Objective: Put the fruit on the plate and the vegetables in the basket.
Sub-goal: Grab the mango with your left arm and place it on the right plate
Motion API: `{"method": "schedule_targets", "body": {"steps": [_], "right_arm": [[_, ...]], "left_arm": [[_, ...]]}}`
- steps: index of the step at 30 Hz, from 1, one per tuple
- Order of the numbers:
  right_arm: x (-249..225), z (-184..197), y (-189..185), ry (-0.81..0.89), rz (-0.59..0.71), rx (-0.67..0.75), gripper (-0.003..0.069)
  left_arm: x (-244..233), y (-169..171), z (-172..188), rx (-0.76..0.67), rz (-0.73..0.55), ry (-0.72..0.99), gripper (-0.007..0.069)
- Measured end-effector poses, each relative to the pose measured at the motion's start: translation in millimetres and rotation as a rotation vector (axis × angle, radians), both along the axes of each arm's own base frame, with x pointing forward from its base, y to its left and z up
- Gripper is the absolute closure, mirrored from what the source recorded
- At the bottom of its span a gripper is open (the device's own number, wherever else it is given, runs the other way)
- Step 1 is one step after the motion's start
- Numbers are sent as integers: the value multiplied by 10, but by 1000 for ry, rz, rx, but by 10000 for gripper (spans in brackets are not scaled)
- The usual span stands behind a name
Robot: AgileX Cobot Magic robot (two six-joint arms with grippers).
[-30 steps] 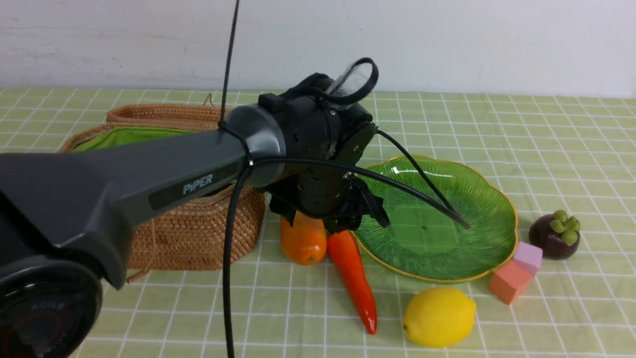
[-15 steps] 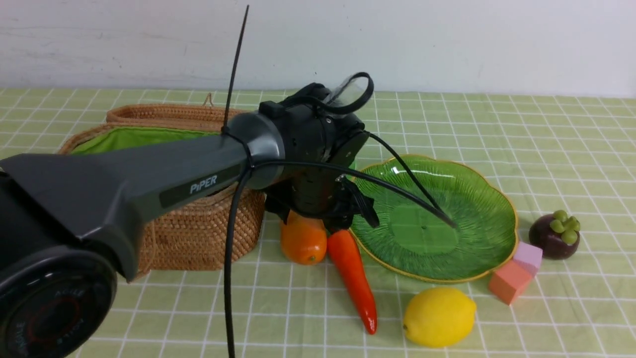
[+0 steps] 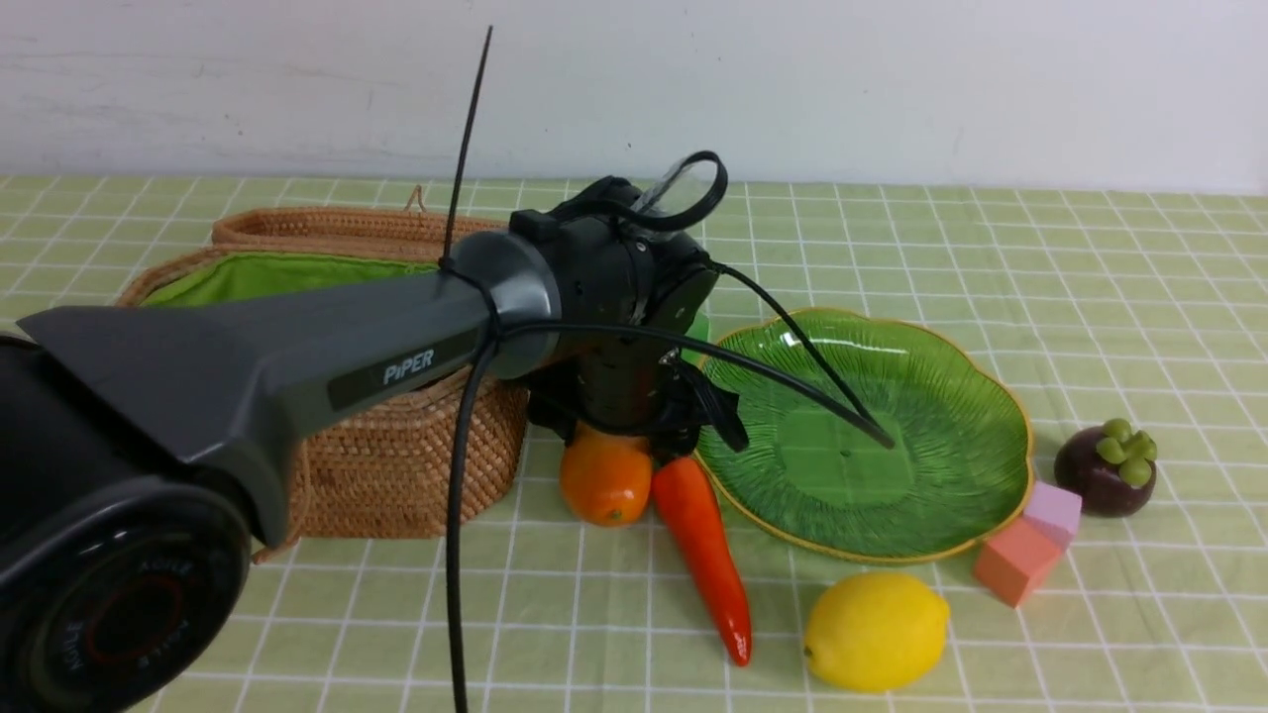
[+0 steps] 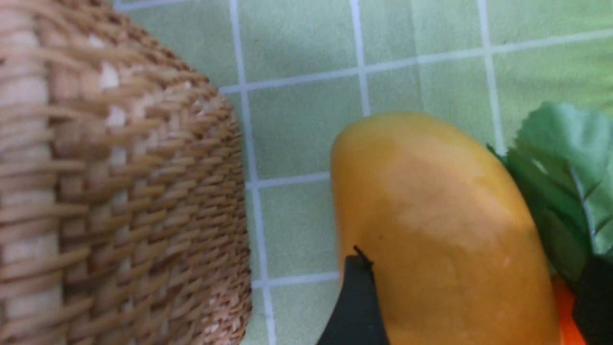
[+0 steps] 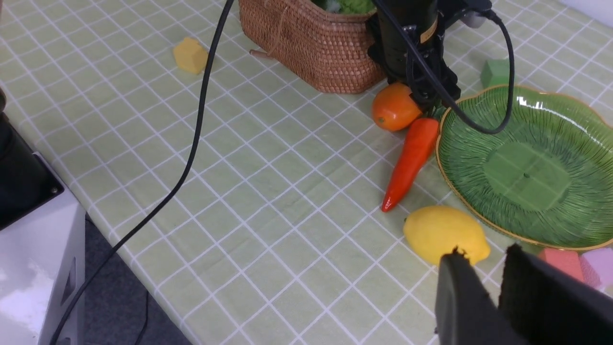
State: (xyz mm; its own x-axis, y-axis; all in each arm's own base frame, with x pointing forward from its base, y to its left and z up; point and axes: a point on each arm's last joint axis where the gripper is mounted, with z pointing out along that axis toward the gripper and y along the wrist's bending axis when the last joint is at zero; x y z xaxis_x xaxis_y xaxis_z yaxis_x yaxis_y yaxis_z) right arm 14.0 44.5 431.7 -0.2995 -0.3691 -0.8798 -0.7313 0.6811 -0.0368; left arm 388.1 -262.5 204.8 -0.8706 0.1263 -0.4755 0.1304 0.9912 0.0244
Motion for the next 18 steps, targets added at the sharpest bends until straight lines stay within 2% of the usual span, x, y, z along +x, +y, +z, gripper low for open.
{"method": "schedule_targets", "body": {"steps": [13, 18], "right_arm": [[0, 0, 0, -1, 1, -1, 517], [0, 0, 0, -1, 1, -1, 517]], "left_arm": [[-12, 15, -7, 48, -55, 13, 82], [-20, 25, -11, 43, -21, 25, 103]]}}
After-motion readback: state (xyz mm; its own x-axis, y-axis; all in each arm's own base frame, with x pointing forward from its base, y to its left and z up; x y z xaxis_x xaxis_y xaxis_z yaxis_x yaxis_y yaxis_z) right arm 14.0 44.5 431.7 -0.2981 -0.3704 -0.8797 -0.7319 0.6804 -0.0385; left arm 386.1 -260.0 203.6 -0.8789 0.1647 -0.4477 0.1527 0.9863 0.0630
